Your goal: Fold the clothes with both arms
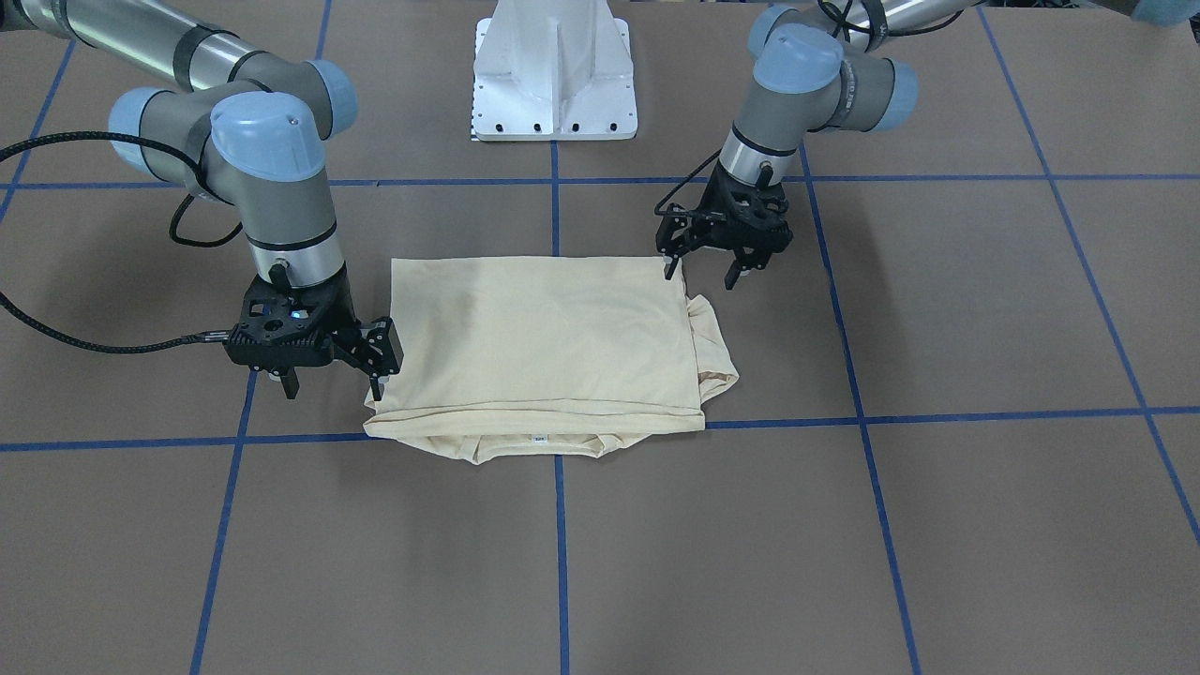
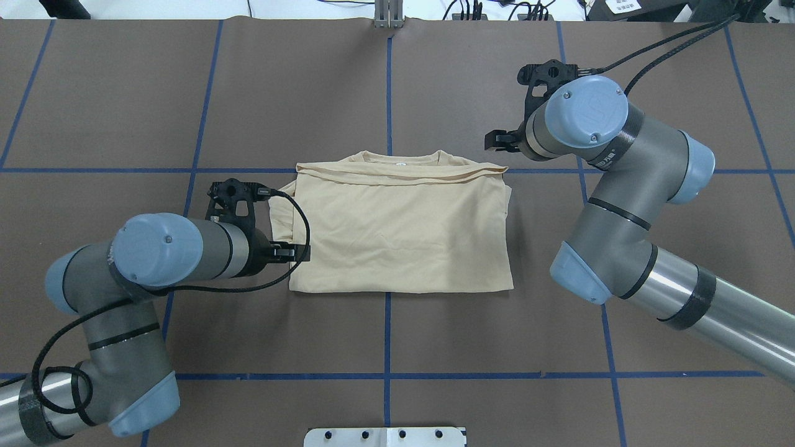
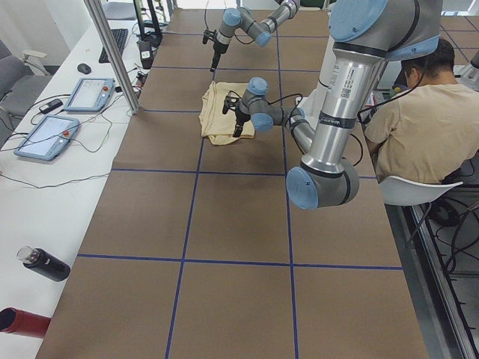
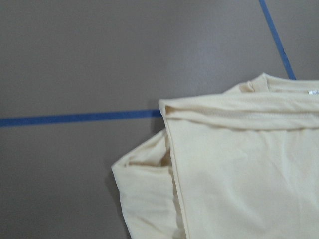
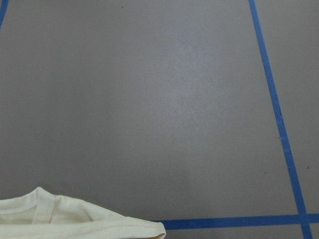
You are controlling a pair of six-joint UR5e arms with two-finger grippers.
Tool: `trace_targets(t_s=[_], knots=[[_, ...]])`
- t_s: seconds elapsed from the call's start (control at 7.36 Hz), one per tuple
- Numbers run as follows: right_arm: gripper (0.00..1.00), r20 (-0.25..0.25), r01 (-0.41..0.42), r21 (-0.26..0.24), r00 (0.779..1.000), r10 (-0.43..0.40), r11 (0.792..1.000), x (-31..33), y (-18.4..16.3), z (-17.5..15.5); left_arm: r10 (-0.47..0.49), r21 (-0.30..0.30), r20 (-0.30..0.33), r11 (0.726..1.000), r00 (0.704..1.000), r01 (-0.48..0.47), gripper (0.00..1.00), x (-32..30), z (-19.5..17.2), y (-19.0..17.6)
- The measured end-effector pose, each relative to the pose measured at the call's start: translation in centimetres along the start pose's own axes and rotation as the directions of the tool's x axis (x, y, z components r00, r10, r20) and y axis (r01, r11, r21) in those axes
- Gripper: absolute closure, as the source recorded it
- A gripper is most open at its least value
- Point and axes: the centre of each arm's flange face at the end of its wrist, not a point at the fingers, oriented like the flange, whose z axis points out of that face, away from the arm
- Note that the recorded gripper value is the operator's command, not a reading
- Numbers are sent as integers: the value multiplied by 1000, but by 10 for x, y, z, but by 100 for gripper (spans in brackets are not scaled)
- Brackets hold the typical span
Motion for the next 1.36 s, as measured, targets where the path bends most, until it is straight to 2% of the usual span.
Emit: trace_targets(t_s=[0.27, 0.81, 1.22, 1.36], knots=[[0, 1, 0, 1, 1000, 0, 1000, 0, 0, 0, -10, -35, 5, 999, 1000, 10, 39, 3, 12, 22], [0, 0, 1, 3, 1000, -1, 1000, -1, 1, 0, -8, -47, 12, 999, 1000, 8, 53, 6, 23, 27], [0, -1, 1, 3, 1000, -1, 1000, -1, 1, 0, -7, -48, 6, 999, 1000, 8, 82, 10, 22, 27], [0, -1, -1, 3, 1000, 1, 1000, -1, 1, 0, -8, -49, 4, 999, 1000, 8, 100, 12, 22, 28]])
